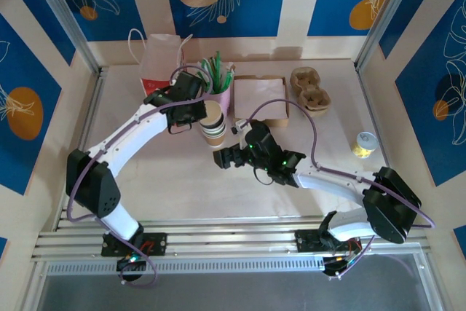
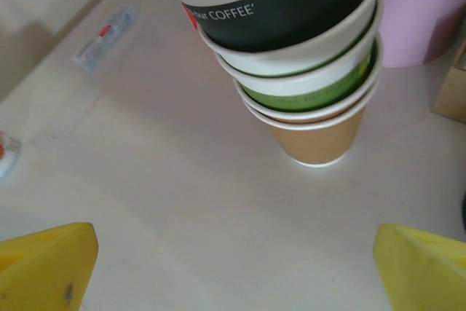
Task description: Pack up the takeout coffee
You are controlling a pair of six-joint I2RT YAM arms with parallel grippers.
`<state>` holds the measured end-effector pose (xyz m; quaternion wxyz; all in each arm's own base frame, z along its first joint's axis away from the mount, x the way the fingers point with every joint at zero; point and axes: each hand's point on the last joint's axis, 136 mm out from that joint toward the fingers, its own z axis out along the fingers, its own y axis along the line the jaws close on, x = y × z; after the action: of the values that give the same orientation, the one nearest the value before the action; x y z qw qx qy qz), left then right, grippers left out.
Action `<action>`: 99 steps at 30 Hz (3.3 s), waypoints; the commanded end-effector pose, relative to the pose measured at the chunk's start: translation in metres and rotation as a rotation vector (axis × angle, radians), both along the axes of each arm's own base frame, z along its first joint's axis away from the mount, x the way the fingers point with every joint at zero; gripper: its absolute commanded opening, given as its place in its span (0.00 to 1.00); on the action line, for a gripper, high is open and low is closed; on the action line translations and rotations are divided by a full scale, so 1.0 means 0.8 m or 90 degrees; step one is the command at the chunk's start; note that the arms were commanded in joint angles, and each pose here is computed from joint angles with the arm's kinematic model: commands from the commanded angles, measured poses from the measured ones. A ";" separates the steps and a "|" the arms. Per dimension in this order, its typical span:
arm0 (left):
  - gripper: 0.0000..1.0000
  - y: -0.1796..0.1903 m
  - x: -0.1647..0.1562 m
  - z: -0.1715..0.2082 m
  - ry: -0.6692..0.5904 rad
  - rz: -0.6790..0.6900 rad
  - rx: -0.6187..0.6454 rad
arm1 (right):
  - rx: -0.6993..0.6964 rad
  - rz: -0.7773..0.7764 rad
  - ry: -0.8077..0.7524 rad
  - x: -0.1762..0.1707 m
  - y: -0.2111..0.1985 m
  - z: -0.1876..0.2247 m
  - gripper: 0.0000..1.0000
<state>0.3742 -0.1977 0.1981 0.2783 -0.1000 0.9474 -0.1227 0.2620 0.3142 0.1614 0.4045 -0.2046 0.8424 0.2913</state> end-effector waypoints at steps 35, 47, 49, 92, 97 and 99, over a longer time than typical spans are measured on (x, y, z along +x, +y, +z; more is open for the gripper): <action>0.00 -0.006 -0.171 0.124 -0.099 -0.259 -0.032 | 0.015 -0.257 0.187 -0.021 -0.200 0.044 0.99; 0.00 -0.058 -0.215 0.001 -0.003 -0.343 0.025 | 0.018 -0.289 0.239 -0.028 -0.216 0.022 0.99; 0.00 -0.067 -0.215 -0.014 0.008 -0.352 0.028 | 0.014 -0.288 0.241 -0.030 -0.218 0.021 0.99; 0.65 -0.082 -0.183 -0.016 -0.011 -0.373 0.127 | -0.003 -0.264 0.260 -0.041 -0.217 0.014 0.99; 0.94 -0.056 -0.159 0.056 -0.122 -0.358 0.159 | -0.028 -0.246 0.278 -0.029 -0.205 0.010 0.99; 1.00 -0.038 -0.148 0.084 -0.176 -0.343 0.177 | -0.044 -0.245 0.283 -0.021 -0.201 0.007 0.99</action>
<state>0.2448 -0.2564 0.2257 0.3099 0.2031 0.9222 -0.1109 0.2392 0.1442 0.1568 0.2505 0.0354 0.9441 0.2112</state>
